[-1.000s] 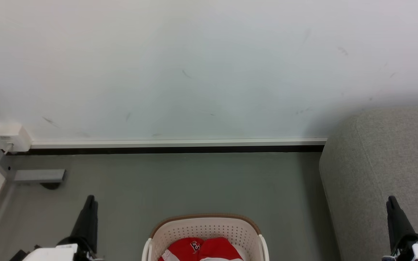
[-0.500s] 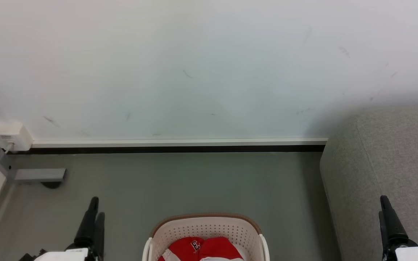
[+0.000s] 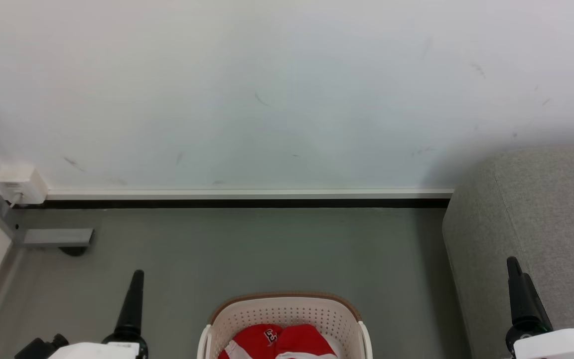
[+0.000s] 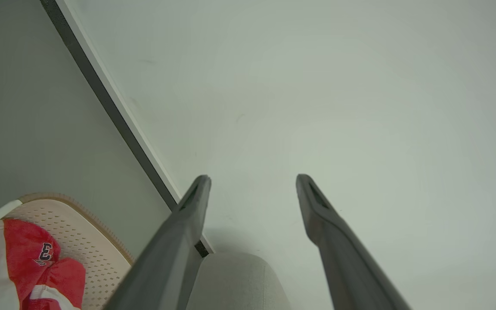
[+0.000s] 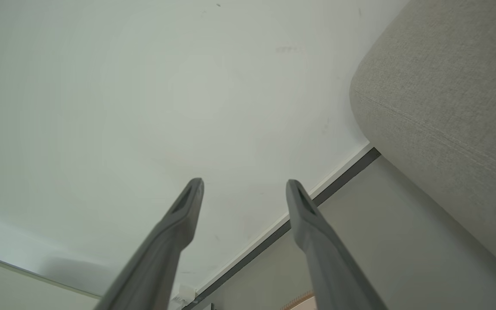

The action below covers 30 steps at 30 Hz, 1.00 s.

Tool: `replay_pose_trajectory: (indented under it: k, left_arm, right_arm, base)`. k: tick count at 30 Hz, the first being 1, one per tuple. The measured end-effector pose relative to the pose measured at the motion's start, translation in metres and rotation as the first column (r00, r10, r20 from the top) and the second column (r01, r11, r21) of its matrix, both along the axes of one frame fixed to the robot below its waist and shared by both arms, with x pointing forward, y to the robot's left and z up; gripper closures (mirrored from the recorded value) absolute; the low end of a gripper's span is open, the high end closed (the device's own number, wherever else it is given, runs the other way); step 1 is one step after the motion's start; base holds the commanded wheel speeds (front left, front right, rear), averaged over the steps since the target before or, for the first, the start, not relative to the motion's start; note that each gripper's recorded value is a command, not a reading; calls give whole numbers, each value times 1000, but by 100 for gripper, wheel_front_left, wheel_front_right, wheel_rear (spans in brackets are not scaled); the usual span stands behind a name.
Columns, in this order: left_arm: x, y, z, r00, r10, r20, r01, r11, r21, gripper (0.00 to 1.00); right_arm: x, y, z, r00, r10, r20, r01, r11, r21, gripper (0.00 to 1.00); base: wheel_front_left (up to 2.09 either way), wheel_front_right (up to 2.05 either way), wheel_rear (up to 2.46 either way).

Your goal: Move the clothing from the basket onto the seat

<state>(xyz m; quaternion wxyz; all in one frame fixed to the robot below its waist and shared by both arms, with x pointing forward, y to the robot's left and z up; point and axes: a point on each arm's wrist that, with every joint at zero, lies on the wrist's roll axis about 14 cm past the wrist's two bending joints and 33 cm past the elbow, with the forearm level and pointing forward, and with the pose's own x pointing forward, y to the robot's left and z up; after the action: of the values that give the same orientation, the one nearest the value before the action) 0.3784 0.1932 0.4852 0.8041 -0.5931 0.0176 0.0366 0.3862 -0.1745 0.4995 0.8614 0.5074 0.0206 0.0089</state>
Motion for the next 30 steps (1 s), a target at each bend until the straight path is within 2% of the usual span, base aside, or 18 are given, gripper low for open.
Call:
replay_pose_trajectory:
  k: [6,14,25,30]
  left_arm:
    - [0,-4,1,1000,-12,-7,13,993,118,0]
    - [-3,-9,3,1000,-26,-8,27,964,264,0]
    - [-7,-11,6,1000,-30,-7,30,898,439,0]
    - [-7,-11,8,999,-32,-4,29,856,516,0]
  right_arm:
    - [1,11,4,999,36,21,-32,990,-140,0]
    - [-1,22,3,997,72,29,-61,953,-296,0]
    - [-5,32,0,993,109,33,-84,896,-436,0]
    - [-5,37,-1,991,127,35,-94,868,-488,0]
  base:
    - [0,0,0]
    - [0,0,0]
    - [0,0,0]
    - [0,0,0]
